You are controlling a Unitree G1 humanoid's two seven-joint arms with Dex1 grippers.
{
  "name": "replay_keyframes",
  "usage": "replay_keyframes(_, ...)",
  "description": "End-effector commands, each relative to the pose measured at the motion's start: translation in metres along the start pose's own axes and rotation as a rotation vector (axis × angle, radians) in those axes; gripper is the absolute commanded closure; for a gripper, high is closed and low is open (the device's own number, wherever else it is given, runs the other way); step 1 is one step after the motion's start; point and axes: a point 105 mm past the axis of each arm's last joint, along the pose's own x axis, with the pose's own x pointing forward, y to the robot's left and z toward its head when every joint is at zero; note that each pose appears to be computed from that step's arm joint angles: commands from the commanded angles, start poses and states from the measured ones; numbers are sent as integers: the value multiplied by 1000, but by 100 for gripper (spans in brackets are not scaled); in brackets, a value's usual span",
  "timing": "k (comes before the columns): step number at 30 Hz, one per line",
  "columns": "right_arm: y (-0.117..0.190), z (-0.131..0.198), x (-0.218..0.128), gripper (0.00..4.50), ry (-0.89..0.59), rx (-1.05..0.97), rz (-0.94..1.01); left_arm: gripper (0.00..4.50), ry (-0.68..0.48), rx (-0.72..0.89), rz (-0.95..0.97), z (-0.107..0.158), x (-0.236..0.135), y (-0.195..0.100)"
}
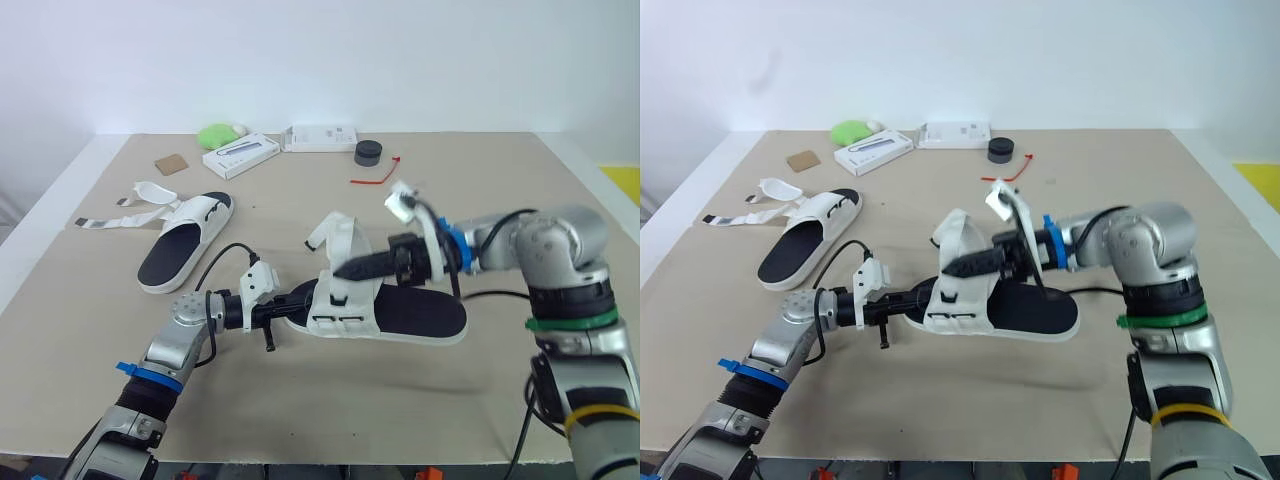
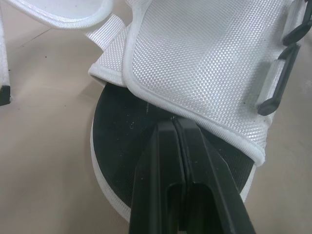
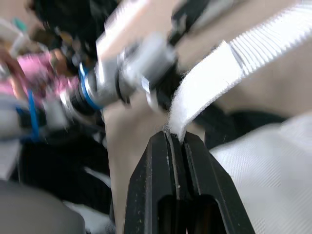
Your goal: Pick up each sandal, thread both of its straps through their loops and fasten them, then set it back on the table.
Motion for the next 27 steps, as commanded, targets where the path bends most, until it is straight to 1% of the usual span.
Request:
replay_keyframes(1, 5, 13, -8, 443, -38, -3, 6, 450, 252, -216, -12, -76, -13, -24)
replay_keyframes(6, -8, -10, -4, 443, 37, 39, -49, 450, 251, -220, -7, -77, -13, -24)
replay_keyframes(12, -14, -40, 1, 443, 148, 104, -79, 450, 250, -222, -3, -77, -14, -25)
replay_keyframes(17, -15, -43, -2, 443, 169, 137, -90, 450, 252, -225, -5, -78, -14, -25)
replay_keyframes(22, -23, -51, -3, 443, 208, 140, -144, 450, 248, -226, -5, -77, -13, -25)
replay_keyframes(24, -27, -49, -4, 443, 201, 145, -164, 450, 248, -227, -5, -78, -13, -25)
replay_keyframes(27, -28, -36, -6, 443, 170, 153, -166, 450, 250, -229, -5, -78, -13, -25)
